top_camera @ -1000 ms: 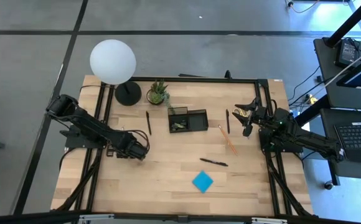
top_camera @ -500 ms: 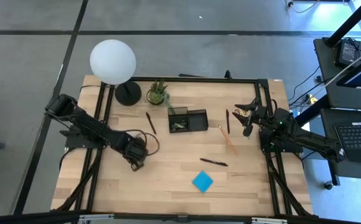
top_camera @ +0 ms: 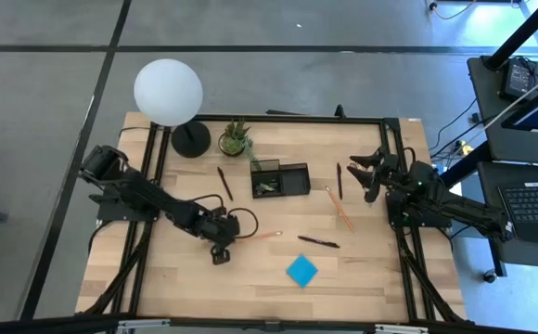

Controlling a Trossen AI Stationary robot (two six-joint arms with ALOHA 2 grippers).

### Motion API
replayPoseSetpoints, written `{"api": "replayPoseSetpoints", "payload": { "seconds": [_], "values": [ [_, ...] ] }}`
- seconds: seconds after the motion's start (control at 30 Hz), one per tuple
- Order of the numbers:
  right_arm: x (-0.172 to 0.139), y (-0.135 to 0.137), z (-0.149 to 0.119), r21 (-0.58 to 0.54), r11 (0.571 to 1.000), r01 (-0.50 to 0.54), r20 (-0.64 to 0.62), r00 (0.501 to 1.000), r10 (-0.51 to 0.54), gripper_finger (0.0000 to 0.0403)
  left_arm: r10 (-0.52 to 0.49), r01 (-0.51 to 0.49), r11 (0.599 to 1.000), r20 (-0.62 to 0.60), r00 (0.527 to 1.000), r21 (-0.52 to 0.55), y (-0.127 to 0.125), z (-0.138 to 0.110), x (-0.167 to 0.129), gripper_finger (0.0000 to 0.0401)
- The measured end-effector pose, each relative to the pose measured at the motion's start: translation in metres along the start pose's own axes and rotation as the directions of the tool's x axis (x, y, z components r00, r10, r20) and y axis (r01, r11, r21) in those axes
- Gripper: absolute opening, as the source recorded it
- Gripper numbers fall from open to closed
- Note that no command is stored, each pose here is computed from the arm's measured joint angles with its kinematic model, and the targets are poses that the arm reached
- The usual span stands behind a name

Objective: Pick and place office supplies into organizer
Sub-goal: Put the left yellow pencil into the desk organizer

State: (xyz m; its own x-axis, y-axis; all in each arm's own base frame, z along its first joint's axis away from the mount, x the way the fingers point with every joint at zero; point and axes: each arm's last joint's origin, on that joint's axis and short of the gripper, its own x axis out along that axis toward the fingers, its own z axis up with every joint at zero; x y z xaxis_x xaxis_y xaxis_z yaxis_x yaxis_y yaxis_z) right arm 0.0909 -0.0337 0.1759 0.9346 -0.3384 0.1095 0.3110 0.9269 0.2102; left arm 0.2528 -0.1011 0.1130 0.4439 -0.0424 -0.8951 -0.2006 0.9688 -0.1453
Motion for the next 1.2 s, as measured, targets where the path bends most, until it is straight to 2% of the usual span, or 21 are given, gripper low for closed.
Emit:
{"api": "replayPoseSetpoints", "payload": {
  "seconds": [0.13, 0.23, 0.33, 0.47, 0.67, 0.87, 1.2],
  "values": [
    [0.000, 0.001, -0.001, 0.140, 0.990, -0.024, -0.019, 0.999, 0.027, 0.0200, -0.052, 0.044, 0.996, 0.109, 0.993, 0.078, -0.006, 0.007, 0.010, 0.0001],
    [0.000, 0.001, -0.008, 0.180, 0.982, -0.050, -0.099, 0.993, 0.069, 0.0200, -0.059, 0.042, 0.991, 0.133, 0.989, 0.129, -0.007, 0.011, 0.010, 0.0002],
    [0.003, 0.004, -0.012, 0.190, 0.978, -0.090, -0.151, 0.981, 0.120, 0.0200, -0.042, 0.028, 0.993, 0.119, 0.992, 0.119, -0.004, 0.012, 0.010, 0.0002],
    [0.007, 0.007, -0.020, 0.146, 0.985, -0.095, -0.233, 0.964, 0.128, 0.0200, -0.033, 0.021, 0.994, 0.102, 0.994, 0.109, 0.001, 0.014, 0.011, 0.0002],
    [0.015, 0.010, -0.021, 0.025, 0.997, -0.069, -0.223, 0.972, 0.073, 0.0200, -0.009, -0.007, 0.990, 0.112, 0.994, 0.141, 0.007, 0.018, 0.012, 0.0003],
    [0.023, 0.012, -0.023, -0.011, 0.996, -0.090, -0.238, 0.968, 0.085, 0.0200, 0.053, -0.075, 0.983, 0.136, 0.989, 0.166, 0.016, 0.022, 0.013, 0.0003],
    [0.057, 0.036, 0.000, -0.122, 0.974, -0.191, -0.365, 0.921, 0.135, 0.0200, 0.081, -0.101, 0.985, 0.139, 0.987, 0.144, 0.030, 0.029, 0.014, 0.0003]
  ]
}}
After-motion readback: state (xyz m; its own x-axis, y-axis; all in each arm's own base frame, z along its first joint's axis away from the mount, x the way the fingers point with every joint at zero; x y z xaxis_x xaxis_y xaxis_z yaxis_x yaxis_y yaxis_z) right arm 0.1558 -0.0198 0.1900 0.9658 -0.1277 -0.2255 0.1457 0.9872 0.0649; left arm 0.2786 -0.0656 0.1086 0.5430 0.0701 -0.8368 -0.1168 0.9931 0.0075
